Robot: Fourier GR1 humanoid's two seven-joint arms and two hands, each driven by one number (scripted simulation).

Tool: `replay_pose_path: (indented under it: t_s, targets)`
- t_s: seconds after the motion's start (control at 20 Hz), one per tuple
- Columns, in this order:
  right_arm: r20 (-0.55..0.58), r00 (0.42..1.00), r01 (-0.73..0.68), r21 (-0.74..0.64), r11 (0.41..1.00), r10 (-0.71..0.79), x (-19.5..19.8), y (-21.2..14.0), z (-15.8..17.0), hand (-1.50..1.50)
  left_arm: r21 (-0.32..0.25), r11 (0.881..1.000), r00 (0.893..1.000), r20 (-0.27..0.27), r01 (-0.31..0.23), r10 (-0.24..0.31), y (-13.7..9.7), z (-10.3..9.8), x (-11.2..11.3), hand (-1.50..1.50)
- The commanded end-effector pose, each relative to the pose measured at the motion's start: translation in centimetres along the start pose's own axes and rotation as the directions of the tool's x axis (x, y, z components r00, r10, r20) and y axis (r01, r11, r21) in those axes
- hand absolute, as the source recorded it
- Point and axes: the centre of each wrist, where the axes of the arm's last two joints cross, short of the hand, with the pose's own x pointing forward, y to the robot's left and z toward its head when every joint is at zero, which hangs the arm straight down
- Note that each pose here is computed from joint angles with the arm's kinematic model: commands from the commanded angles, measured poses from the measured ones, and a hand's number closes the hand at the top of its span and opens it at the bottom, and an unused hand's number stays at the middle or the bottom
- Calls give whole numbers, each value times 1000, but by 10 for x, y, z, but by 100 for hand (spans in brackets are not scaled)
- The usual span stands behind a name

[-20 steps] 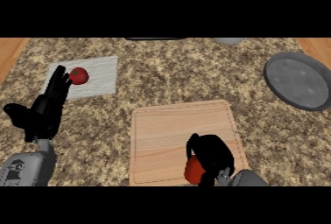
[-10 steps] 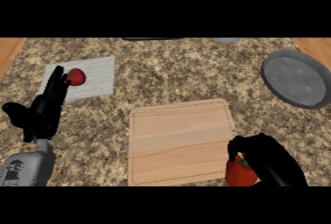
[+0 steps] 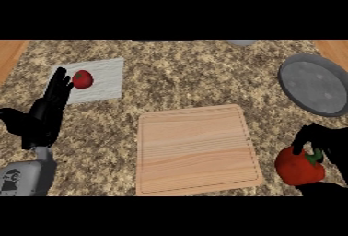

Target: Pick the bell pepper from the cutting board and place it in the pan

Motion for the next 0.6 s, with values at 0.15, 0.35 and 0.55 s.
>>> replay_pose_path:
  t_s: [0.15, 0.35, 0.55]
  targets:
    - [-56, 954, 284, -155, 946, -296, -50, -40, -19, 150, -27, 1000, 1000, -1, -2, 2, -3, -9, 17, 0]
    - [-102, 937, 308, -218, 926, -335, -99, -60, -52, 150, -30, 999, 1000, 2, -22, 22, -25, -1, -14, 0]
    - [-181, 963, 157, -219, 963, -199, -161, -56, -57, 150, -44, 999, 1000, 5, 7, -7, -20, -2, 1, 0]
